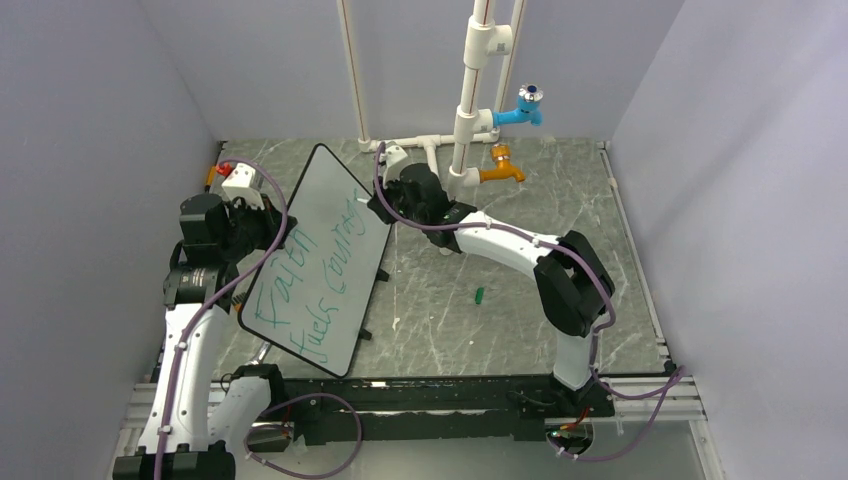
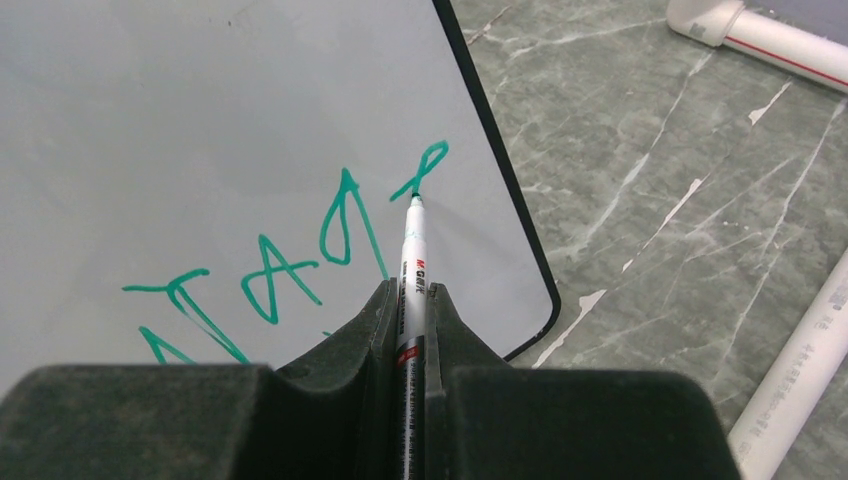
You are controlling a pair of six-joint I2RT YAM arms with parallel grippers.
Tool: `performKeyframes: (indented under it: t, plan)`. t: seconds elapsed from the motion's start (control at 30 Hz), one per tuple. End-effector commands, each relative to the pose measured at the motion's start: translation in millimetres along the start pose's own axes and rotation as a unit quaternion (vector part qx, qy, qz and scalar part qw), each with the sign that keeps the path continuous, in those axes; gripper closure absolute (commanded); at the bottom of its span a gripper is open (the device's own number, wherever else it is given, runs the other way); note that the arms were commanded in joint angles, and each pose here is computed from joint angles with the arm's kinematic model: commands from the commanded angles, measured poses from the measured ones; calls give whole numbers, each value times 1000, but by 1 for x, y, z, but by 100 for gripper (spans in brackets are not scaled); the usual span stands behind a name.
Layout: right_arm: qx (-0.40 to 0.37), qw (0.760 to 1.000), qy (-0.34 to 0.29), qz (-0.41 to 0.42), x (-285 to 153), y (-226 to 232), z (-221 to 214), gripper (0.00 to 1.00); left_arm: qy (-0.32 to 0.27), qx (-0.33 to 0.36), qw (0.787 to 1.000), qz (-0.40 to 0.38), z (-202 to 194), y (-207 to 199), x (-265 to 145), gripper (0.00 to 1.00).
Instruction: Write a sentence on the whiteboard
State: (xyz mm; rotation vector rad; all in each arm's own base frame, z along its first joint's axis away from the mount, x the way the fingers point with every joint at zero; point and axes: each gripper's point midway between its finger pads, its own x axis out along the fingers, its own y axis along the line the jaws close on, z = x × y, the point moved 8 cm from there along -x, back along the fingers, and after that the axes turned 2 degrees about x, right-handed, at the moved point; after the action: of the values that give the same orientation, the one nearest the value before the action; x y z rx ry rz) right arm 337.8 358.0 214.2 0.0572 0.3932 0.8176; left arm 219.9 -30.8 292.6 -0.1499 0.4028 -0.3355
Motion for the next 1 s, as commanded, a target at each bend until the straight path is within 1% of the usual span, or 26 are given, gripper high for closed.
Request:
performKeyframes:
  t: [0.0,0.2,0.7,0.83,0.93,0.97]
  plan:
    - [7,999,-5,39,-7,20,0,100,90,35,995,1,-41,8,1,100]
    - [4,1000,-2,22,-1,16,-1,100,89,35,995,1,-41,8,1,100]
    - [-26,1000,-2,-12,25,9,19,100,89,36,995,1,-41,8,1,100]
    - [-27,999,-3,-19,21,7,22,100,89,36,995,3,-40,8,1,100]
    - [-28,999,-7,-22,11,8,27,100,88,36,995,5,-40,9,1,100]
    - [-28,999,-10,-34,7,6,29,100,87,36,996,5,-40,9,1,100]
